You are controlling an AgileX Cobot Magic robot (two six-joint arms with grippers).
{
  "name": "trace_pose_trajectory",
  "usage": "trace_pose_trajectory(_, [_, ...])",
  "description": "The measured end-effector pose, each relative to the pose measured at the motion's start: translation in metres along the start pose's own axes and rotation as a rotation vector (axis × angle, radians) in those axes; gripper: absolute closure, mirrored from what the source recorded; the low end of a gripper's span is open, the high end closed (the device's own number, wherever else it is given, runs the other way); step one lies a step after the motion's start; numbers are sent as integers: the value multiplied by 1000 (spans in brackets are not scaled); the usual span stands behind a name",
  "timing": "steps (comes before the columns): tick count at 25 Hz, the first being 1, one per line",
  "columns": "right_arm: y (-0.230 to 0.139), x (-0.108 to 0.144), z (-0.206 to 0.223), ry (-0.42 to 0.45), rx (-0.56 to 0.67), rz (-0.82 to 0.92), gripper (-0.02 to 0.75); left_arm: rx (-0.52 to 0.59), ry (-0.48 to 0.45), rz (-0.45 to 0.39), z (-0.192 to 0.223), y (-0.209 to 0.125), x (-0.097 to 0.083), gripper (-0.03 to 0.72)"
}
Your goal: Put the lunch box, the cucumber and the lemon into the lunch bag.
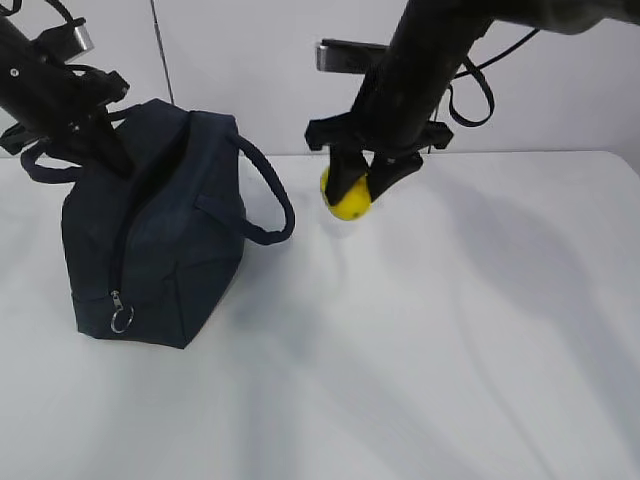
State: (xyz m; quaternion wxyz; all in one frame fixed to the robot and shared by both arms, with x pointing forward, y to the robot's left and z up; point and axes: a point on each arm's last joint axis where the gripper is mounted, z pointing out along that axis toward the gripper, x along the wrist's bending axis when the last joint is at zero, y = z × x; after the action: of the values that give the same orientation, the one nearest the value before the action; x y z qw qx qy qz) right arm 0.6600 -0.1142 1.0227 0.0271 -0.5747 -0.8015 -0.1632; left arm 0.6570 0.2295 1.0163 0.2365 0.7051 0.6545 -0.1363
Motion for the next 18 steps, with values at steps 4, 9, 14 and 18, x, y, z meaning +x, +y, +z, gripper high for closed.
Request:
trace_pose_trajectory(4, [2,27,-21,251,-54,-22,405,0,2,1,0,0,0,689])
trace_pose_trajectory(9, [6,55,-36,579,-123,-53,405,1,4,1,0,0,0,689])
trace_pose_trajectory(14, [18,66,-36,704,-236,6,405,1,4,1,0,0,0,689])
trace_pose_trajectory(18, [25,73,-20,712,-278,28,405,1,4,1,0,0,0,689])
